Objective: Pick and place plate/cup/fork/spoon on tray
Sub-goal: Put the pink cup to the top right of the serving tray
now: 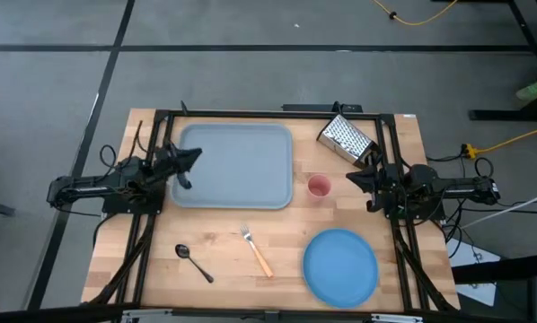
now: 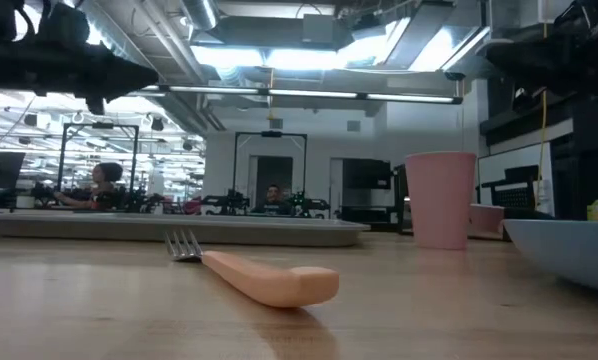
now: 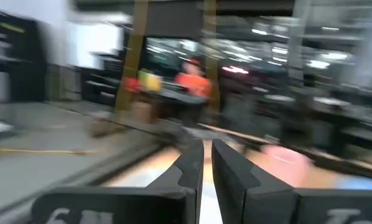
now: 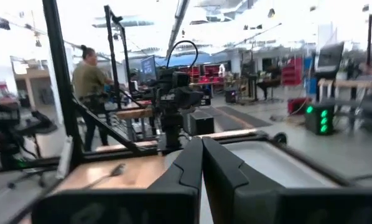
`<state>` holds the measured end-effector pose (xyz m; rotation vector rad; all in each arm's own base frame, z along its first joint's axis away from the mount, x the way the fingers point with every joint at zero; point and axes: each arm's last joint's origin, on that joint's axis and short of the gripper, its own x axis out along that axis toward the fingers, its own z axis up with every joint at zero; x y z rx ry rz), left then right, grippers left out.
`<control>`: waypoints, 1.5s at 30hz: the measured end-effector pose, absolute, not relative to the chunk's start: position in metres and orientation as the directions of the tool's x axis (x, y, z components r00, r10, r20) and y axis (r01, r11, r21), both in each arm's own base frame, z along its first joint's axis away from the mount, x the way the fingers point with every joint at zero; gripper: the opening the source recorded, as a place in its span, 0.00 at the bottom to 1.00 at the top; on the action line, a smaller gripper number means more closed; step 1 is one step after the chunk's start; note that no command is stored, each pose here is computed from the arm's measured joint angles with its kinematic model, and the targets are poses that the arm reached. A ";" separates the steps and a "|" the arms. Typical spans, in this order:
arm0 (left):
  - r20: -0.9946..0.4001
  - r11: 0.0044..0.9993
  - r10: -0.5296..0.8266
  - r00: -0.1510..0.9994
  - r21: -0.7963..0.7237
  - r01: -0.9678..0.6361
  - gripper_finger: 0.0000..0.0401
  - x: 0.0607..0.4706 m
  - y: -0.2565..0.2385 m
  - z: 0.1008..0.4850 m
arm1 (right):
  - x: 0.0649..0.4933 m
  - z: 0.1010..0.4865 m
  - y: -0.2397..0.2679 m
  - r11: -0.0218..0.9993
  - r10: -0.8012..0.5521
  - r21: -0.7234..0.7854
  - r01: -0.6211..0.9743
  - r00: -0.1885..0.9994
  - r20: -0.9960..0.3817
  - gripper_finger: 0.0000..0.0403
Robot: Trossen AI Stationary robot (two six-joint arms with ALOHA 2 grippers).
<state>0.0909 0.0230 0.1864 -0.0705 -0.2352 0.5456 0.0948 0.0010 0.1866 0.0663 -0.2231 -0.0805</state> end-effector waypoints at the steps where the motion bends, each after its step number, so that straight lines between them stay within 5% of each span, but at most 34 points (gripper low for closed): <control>1: 0.188 0.840 0.543 0.818 -0.109 -0.532 0.07 0.091 0.024 0.185 | 0.095 0.187 0.001 0.996 -0.087 0.048 0.079 0.972 0.219 0.04; 4: 0.101 0.844 0.536 0.838 -0.055 -0.533 0.07 0.092 0.024 0.176 | 0.094 0.189 0.001 0.989 -0.088 -0.091 0.112 0.967 0.240 0.04; 12: 0.085 0.847 0.419 0.904 -0.397 -0.355 0.07 0.095 0.020 0.174 | 0.075 0.227 0.004 0.993 0.053 -0.112 0.024 0.771 0.635 0.04; 17: 0.074 0.895 0.274 0.959 -0.383 -0.227 0.07 0.097 0.016 0.173 | 0.067 0.235 0.008 0.973 0.197 -0.227 -0.043 0.674 0.712 0.04; 23: 0.104 0.959 0.189 0.977 -0.236 -0.160 0.07 0.097 0.014 0.176 | 0.073 0.232 0.008 0.977 0.163 -0.212 -0.020 0.714 0.681 0.04; 35: 0.116 0.942 0.266 0.957 -0.240 -0.233 0.07 0.096 0.016 0.177 | 0.108 0.276 0.002 0.982 -0.066 -0.132 0.136 0.899 0.434 0.04; 45: 0.115 0.936 0.290 0.950 -0.242 -0.257 0.07 0.096 0.016 0.177 | 0.134 0.335 -0.004 0.948 -0.317 -0.081 0.308 0.934 -0.165 0.04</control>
